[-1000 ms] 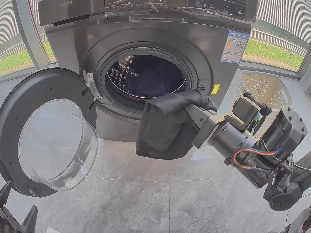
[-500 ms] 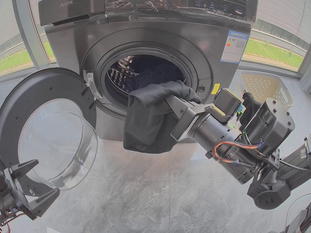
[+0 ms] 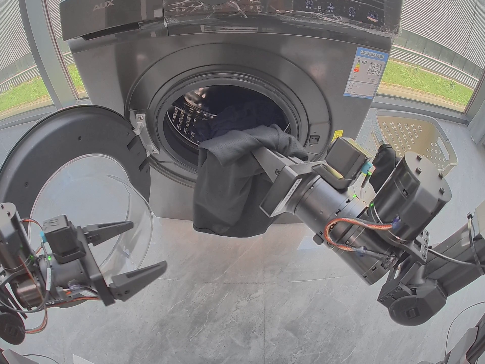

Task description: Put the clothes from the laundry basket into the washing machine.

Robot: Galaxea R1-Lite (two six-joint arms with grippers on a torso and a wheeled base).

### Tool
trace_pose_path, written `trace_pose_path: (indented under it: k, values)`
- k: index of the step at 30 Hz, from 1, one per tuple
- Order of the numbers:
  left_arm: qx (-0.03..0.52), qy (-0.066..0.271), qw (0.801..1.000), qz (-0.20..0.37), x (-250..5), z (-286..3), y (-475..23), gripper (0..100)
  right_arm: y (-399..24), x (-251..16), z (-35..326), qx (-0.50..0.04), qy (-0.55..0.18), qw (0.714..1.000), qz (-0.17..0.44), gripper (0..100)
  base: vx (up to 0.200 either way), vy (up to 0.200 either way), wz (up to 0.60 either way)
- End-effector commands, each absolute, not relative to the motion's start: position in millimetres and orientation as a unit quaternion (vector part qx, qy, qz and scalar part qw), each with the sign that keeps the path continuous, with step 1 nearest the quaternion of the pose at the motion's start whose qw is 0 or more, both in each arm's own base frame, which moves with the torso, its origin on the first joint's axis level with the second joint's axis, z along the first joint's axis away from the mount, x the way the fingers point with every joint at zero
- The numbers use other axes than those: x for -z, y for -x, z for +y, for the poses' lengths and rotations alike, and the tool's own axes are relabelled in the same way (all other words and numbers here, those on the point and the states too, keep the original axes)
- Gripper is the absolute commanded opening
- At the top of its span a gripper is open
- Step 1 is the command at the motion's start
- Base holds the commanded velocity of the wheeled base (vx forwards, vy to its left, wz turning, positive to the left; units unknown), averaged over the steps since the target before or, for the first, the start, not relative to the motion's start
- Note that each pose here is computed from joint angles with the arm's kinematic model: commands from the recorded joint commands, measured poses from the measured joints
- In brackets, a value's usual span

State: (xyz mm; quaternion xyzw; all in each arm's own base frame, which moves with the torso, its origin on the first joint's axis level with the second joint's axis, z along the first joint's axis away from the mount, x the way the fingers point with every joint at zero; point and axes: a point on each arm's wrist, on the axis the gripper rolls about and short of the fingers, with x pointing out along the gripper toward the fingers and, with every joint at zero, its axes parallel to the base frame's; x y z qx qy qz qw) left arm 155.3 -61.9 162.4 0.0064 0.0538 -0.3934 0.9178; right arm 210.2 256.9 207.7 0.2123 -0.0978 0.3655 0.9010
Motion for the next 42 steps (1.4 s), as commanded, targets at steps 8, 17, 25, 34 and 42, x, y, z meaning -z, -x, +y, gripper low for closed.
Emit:
trace_pose_path:
  k: [8, 17, 25, 34, 42]
  values:
    - [0.428, -0.002, 0.891, 0.151, -124, -105, -215, 100, -209, -210, 256, -0.365, -0.215, 0.900, -0.101, 0, 0.000, 0.000, 0.00]
    - [0.426, 0.002, 0.889, 0.166, -115, -114, -240, 100, -208, -210, 257, -0.367, -0.215, 0.899, -0.101, 0, 0.000, 0.000, 0.00]
    - [0.418, 0.002, 0.894, 0.159, -114, -117, -260, 100, -206, -212, 257, -0.368, -0.215, 0.899, -0.103, 0, 0.000, 0.000, 0.00]
    - [0.410, 0.003, 0.900, 0.150, -112, -122, -283, 100, -205, -211, 257, -0.369, -0.215, 0.898, -0.102, 0, 0.000, 0.000, 0.00]
    - [0.410, 0.002, 0.901, 0.145, -110, -128, -296, 100, -203, -210, 258, -0.373, -0.215, 0.897, -0.101, 0, 0.000, 0.000, 0.00]
